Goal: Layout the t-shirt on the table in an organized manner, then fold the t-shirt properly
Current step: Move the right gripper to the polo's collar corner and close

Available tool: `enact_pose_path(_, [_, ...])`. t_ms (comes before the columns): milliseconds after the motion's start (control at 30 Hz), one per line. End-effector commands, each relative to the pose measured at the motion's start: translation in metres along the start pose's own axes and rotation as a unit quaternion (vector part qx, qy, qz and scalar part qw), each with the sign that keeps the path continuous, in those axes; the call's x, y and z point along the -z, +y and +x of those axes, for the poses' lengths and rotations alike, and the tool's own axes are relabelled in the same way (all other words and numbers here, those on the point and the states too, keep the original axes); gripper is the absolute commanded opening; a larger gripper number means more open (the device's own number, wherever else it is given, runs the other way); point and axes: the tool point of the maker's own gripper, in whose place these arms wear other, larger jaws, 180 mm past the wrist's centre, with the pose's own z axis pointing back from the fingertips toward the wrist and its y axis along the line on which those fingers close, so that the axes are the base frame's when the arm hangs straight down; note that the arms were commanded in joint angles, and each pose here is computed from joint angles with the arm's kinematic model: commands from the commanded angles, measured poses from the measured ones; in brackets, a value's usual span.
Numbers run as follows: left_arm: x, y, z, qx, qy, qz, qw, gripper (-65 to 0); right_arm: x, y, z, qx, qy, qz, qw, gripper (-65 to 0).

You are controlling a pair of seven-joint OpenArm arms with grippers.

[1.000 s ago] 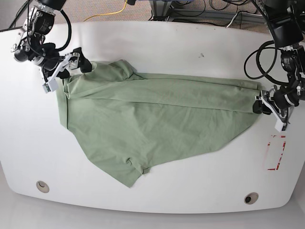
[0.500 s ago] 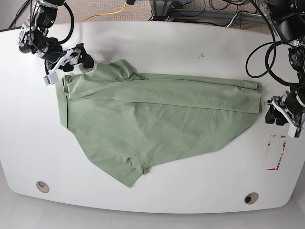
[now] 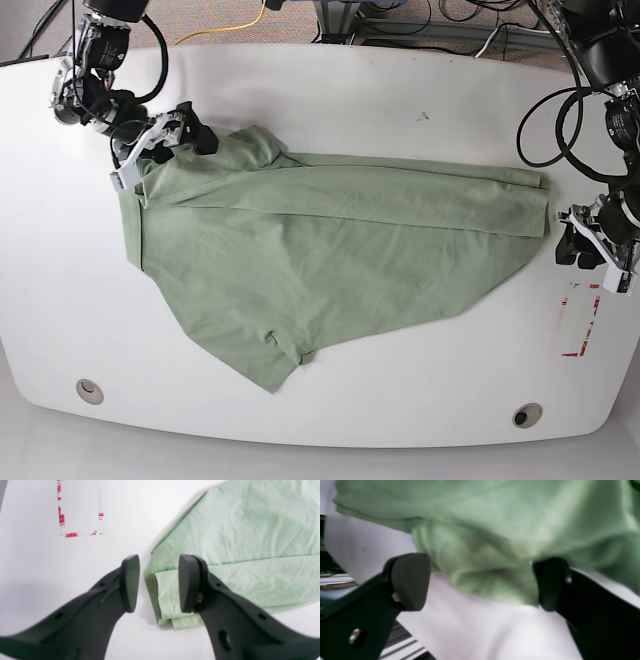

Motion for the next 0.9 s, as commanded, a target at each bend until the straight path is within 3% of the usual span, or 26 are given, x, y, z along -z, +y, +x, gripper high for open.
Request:
enact_pose_path(0, [-0.007,0.005,0.019,0.01,-0.027,0.006,1.0,-41.1,0.0,0.005,-0.008,0.002,0.016,0.005,0.9999,-2.4])
enact_pose_path(133, [-0.007,0.004,0.015,0.01,-0.023,0.005,1.0,-41.1,0.0,0.006,-0.007,0.0,0.016,0.006,0.9999,-7.1])
enact_pose_path(200, [-0.006,0.004,0.013,0.009,-0.021,0.005,1.0,-41.1,0.0,0.006,-0.008,0.001,0.016,0.007,0.9998,-16.0])
enact_pose_path(267, [-0.006,0.004,0.012,0.009,-0.02,0.005,1.0,-41.1,0.0,0.006,-0.008,0.001,0.016,0.007,0.9998,-29.3])
enact_pose_path(300, [-0.006,0.004,0.012,0.009,-0.02,0.005,1.0,-41.1,0.0,0.006,-0.008,0.001,0.016,0.007,0.9998,-32.3])
enact_pose_path(333, [-0.006,0.004,0.011,0.009,-0.018,0.004,1.0,-41.1,0.0,0.006,-0.008,0.001,0.016,0.007,0.9998,-43.4])
enact_pose_path(467, [-0.006,0.004,0.01,0.009,-0.018,0.004,1.0,-41.1,0.0,0.007,-0.009,0.001,0.02,0.008,0.9998,-65.0])
enact_pose_path(633, [-0.006,0.004,0.01,0.009,-0.018,0.004,1.0,-41.1,-0.002,0.01,-0.01,-0.009,0.035,0.01,0.9993,-63.1])
enact_pose_path(867, [-0.006,0.004,0.01,0.009,-0.017,0.005,1.0,-41.1,-0.011,0.049,0.021,-0.031,-0.023,0.082,0.9959,-65.0])
